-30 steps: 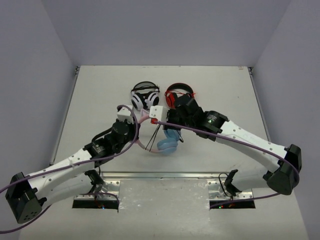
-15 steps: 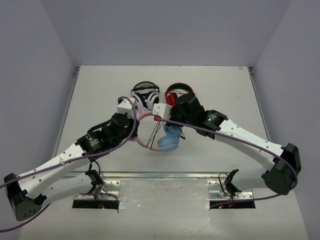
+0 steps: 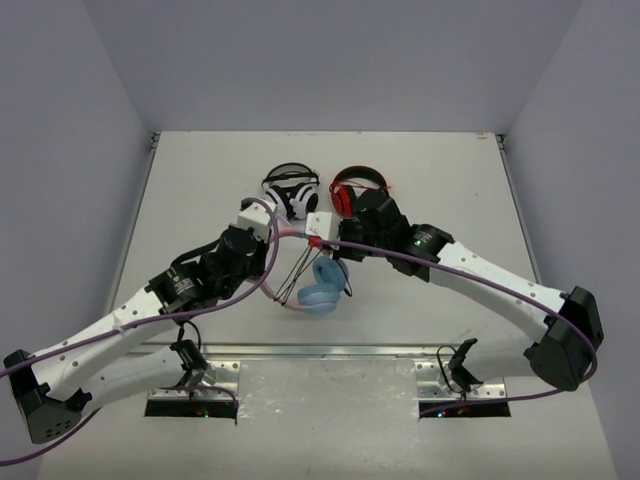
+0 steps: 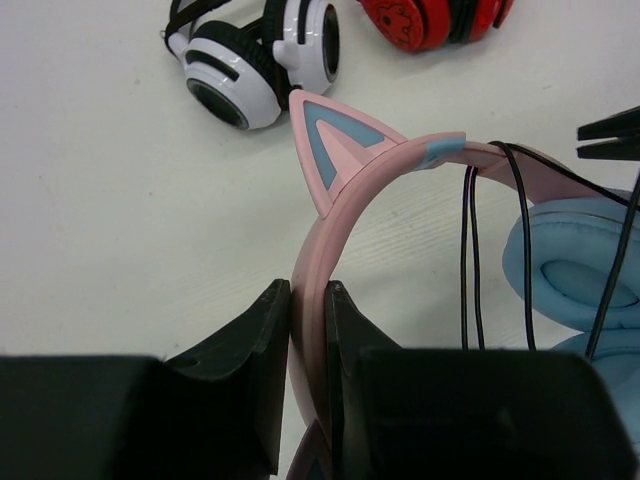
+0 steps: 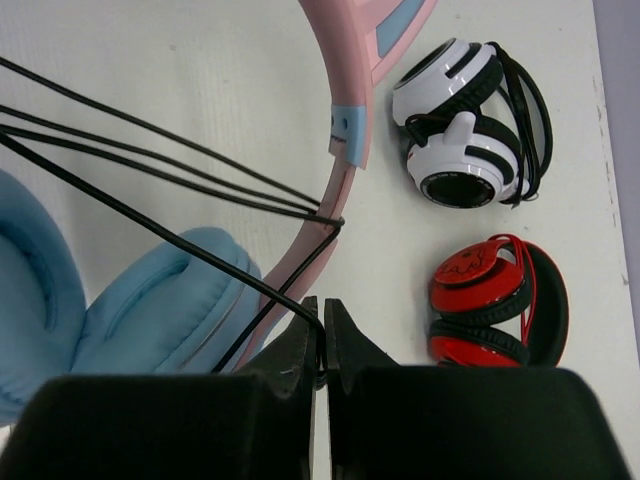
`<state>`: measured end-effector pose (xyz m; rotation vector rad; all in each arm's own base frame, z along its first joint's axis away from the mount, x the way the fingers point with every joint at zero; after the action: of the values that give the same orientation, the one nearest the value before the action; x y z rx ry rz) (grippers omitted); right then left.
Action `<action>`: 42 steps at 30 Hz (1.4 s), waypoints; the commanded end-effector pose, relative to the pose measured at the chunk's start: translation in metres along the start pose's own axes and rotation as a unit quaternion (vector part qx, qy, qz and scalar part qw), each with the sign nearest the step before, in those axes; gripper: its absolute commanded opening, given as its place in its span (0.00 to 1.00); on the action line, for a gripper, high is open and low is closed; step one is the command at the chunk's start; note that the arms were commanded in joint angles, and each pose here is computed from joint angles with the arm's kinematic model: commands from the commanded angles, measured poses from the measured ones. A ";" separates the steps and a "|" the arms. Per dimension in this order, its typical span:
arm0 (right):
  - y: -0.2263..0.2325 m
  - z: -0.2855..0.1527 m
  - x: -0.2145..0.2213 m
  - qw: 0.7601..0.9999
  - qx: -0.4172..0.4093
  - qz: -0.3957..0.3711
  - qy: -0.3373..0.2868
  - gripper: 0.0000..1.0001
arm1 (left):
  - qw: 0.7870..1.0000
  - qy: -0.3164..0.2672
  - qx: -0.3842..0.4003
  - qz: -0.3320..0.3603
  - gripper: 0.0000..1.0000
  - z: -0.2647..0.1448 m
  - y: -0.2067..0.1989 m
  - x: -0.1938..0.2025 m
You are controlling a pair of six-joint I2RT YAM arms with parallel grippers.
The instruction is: Wrap the headphones
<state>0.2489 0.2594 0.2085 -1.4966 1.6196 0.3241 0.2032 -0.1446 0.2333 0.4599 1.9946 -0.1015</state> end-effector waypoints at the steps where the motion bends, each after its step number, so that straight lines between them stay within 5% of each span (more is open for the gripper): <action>1: -0.022 -0.020 -0.028 0.998 0.048 0.007 -0.044 0.01 | 0.999 -0.027 -0.042 -0.015 0.00 -0.011 0.013 -0.020; 7: -0.032 -0.025 -0.023 0.995 0.092 -0.004 -0.035 0.01 | 0.997 -0.038 -0.057 -0.021 0.00 -0.015 0.020 -0.019; 16: -0.029 -0.038 -0.010 0.993 0.118 -0.010 -0.014 0.01 | 0.970 -0.045 -0.221 -0.088 0.00 -0.032 0.069 -0.018; 21: -0.035 -0.053 -0.017 0.990 0.139 -0.005 -0.027 0.01 | 0.963 -0.062 -0.236 -0.114 0.00 -0.038 0.081 -0.020; 31: -0.055 -0.051 -0.057 0.990 0.131 -0.004 -0.051 0.01 | 0.993 -0.035 -0.103 -0.051 0.00 -0.009 0.043 -0.011; 42: -0.093 -0.016 -0.055 0.977 0.204 -0.063 -0.008 0.01 | 0.999 -0.013 0.010 -0.027 0.01 0.003 0.010 0.000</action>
<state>0.2853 0.2718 0.2363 -1.4629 1.5665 0.1265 0.2133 -0.1234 0.2373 0.3060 1.9735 -0.0727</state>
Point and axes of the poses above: each gripper's point midway between its finger pads, its own z axis out along the fingers, its own y axis along the line the jaws close on, x = y × z, the point moved 4 cm from there along -z, back along the fingers, and after that the axes turned 5 degrees about z, right-handed, at the moved point
